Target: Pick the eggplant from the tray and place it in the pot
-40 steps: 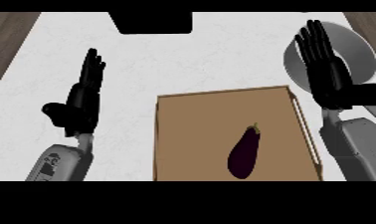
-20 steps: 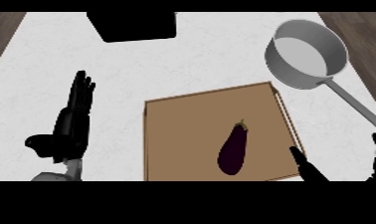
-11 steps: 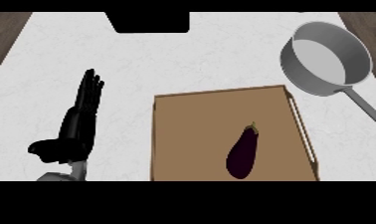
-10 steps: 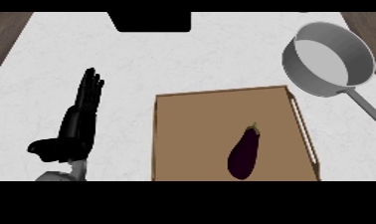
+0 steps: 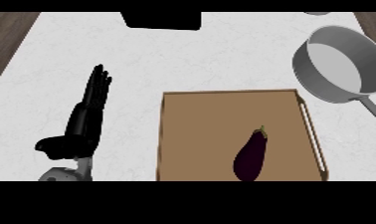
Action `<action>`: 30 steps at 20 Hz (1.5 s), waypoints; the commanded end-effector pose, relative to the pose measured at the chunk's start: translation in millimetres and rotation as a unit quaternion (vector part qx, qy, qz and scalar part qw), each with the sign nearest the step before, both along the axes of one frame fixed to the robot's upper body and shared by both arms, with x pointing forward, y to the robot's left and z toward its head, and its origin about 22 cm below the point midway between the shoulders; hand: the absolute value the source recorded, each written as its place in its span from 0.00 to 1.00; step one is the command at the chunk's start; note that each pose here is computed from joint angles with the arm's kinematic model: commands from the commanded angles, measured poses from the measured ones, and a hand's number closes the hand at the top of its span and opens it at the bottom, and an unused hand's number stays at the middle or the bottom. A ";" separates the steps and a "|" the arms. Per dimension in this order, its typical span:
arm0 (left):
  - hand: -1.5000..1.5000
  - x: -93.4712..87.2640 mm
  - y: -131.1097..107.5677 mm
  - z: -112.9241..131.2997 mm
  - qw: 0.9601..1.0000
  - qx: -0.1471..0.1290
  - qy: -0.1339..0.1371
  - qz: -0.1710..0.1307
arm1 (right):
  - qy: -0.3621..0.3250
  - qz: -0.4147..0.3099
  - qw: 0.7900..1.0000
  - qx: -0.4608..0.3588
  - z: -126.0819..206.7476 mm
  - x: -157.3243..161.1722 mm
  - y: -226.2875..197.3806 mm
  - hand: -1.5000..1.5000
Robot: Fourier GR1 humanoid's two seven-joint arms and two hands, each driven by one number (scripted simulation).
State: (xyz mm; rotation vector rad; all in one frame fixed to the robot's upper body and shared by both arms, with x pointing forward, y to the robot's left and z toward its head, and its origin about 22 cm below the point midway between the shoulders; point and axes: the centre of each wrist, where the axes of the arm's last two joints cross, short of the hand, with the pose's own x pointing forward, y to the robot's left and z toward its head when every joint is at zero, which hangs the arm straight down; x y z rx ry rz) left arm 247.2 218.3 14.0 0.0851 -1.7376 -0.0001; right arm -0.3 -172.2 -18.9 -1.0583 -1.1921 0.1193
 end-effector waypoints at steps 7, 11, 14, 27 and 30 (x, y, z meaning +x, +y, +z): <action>0.50 1.4 -0.4 -3.6 1.000 0.001 0.004 0.001 | 0.135 -0.014 0.991 -0.003 27.3 47.8 20.3 0.00; 0.50 -5.8 0.8 -7.8 1.000 -0.005 0.012 0.008 | 0.148 -0.007 0.989 -0.013 46.7 93.4 35.4 0.00; 0.50 -6.1 2.7 -4.4 1.000 -0.004 0.017 0.007 | 0.156 -0.002 0.988 -0.017 27.0 132.8 54.3 0.00; 0.50 -2.6 -8.6 -16.9 1.000 -0.009 0.008 0.020 | 0.178 0.001 0.984 -0.013 4.3 163.8 64.1 0.00; 0.50 -8.2 16.9 -8.6 1.000 -0.004 0.013 0.016 | 0.181 0.014 0.983 -0.022 6.4 171.7 67.4 0.00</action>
